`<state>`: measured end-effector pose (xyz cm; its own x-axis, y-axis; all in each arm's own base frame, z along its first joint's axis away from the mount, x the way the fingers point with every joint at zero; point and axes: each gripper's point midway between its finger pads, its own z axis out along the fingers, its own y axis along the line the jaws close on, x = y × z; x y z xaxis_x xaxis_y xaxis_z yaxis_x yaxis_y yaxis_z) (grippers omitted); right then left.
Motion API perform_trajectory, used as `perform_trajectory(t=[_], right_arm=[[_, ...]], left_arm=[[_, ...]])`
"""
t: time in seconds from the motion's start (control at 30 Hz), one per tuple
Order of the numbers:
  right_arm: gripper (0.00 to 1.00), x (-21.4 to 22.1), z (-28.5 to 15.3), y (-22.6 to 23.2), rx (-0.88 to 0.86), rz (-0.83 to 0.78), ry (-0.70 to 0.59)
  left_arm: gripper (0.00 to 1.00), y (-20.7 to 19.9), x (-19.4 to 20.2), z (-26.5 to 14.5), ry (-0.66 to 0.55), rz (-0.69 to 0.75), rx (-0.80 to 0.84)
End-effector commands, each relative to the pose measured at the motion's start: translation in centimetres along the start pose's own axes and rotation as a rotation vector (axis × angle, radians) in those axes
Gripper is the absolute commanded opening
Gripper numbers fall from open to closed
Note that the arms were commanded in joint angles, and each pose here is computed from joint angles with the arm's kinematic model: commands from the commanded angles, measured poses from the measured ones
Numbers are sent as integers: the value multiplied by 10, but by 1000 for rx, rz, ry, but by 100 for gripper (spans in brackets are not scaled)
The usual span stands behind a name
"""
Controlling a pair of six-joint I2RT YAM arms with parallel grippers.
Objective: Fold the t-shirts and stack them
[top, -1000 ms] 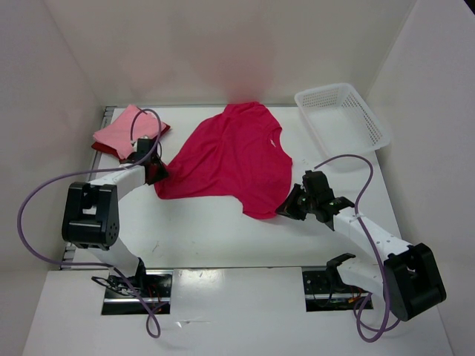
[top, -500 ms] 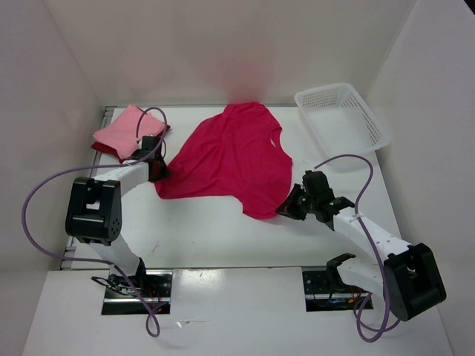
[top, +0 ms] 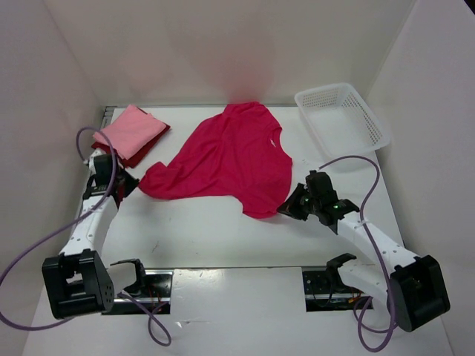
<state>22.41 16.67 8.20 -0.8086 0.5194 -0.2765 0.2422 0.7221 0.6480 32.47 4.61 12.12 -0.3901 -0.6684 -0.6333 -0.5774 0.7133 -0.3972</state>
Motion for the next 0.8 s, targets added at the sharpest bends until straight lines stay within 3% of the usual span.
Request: perform_trajectory(t=[0.0, 0.13, 0.17, 0.23, 0.3, 0.63, 0.77], right_arm=[[12, 2, -6, -8, 35, 28, -22], [15, 5, -8, -13, 54, 65, -24], [23, 4, -9, -15, 64, 65, -32], [30, 4, -13, -16, 57, 75, -50], [31, 3, -15, -13, 47, 85, -57], [31, 5, -13, -13, 38, 74, -46], [35, 2, -14, -15, 51, 83, -66]], left_arm=[[36, 25, 24, -5, 66, -152, -68], [71, 34, 38, 4, 102, -231, -73], [76, 41, 38, 5, 101, -244, -89], [82, 42, 38, 7, 101, -230, -88], [82, 42, 39, 12, 102, -230, -89], [47, 44, 63, 61, 188, -280, -98], [41, 42, 57, 67, 168, -318, -104]])
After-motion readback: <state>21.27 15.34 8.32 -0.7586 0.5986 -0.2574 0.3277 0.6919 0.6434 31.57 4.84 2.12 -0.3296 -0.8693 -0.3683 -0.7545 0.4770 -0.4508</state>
